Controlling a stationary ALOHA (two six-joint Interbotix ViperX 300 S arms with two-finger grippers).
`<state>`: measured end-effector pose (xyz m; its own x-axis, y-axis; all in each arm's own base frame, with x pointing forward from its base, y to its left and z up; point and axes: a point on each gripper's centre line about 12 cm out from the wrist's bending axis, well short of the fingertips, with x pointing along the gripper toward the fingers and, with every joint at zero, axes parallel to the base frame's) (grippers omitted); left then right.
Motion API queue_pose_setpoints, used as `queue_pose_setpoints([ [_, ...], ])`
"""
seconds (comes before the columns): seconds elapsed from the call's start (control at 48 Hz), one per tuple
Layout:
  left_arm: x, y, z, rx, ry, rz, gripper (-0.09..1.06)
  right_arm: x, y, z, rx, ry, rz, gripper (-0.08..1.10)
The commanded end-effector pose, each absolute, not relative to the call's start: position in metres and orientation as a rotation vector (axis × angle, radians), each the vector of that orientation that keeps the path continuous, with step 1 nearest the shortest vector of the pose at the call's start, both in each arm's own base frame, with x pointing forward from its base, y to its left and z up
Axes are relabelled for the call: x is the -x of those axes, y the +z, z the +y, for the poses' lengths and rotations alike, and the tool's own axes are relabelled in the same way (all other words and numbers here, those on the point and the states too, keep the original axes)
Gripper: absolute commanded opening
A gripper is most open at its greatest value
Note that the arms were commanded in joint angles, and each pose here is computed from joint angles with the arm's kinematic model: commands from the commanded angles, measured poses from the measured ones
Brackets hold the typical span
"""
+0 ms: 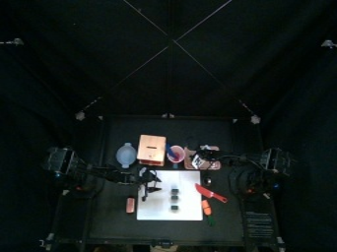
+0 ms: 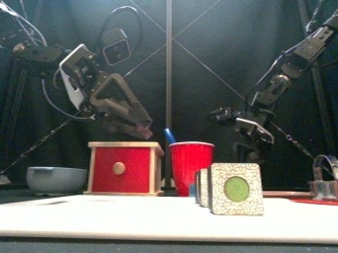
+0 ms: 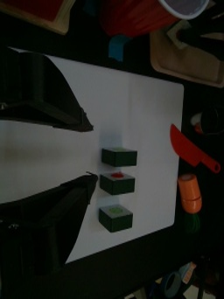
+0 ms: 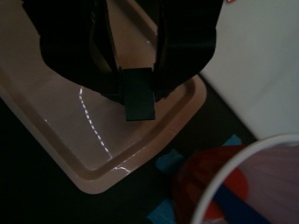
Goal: Place sushi on board then cut the sushi with the knife then place the pieces on the plate
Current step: Place the 4 sushi pieces on the plate
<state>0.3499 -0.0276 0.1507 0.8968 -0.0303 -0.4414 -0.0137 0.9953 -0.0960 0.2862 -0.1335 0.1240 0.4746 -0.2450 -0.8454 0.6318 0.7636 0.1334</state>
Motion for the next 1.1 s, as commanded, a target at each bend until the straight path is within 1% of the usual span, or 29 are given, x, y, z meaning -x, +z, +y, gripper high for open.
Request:
queue_pose_setpoints([
  [0.021, -0.353, 0.159, -0.027, 0.103, -0.007, 0.432, 0.82, -0.290, 0.125, -0.142, -0.477, -0.577, 0.911, 0.66],
  [0.188, -0.352, 0.158, -0.027, 0.111, 0.000, 0.436, 0.82, -0.290, 0.120, -0.142, -0.479, -0.577, 0.925, 0.76],
  [0.292, -0.353, 0.159, -0.027, 0.111, 0.000, 0.433, 0.82, -0.288, 0.127, -0.140, -0.473, -0.574, 0.912, 0.78],
  [0.562, -0.353, 0.158, -0.027, 0.114, 0.001, 0.434, 0.82, -0.279, 0.167, -0.131, -0.461, -0.564, 0.854, 0.79],
  [0.688, -0.353, 0.159, -0.026, 0.119, 0.004, 0.433, 0.82, -0.288, 0.181, -0.100, -0.423, -0.465, 0.819, 0.79],
  [0.875, -0.354, 0.158, -0.026, 0.120, 0.005, 0.435, 0.82, -0.314, 0.187, -0.033, -0.319, -0.235, 0.775, 0.78],
  [0.938, -0.354, 0.159, -0.026, 0.120, 0.005, 0.433, 0.82, -0.320, 0.187, -0.017, -0.298, -0.182, 0.767, 0.78],
  [1.0, -0.355, 0.159, -0.026, 0.122, 0.006, 0.432, 0.82, -0.324, 0.187, -0.004, -0.277, -0.140, 0.762, 0.78],
  [1.104, -0.356, 0.160, -0.026, 0.123, 0.006, 0.429, 0.82, -0.329, 0.184, 0.007, -0.261, -0.105, 0.767, 0.78],
])
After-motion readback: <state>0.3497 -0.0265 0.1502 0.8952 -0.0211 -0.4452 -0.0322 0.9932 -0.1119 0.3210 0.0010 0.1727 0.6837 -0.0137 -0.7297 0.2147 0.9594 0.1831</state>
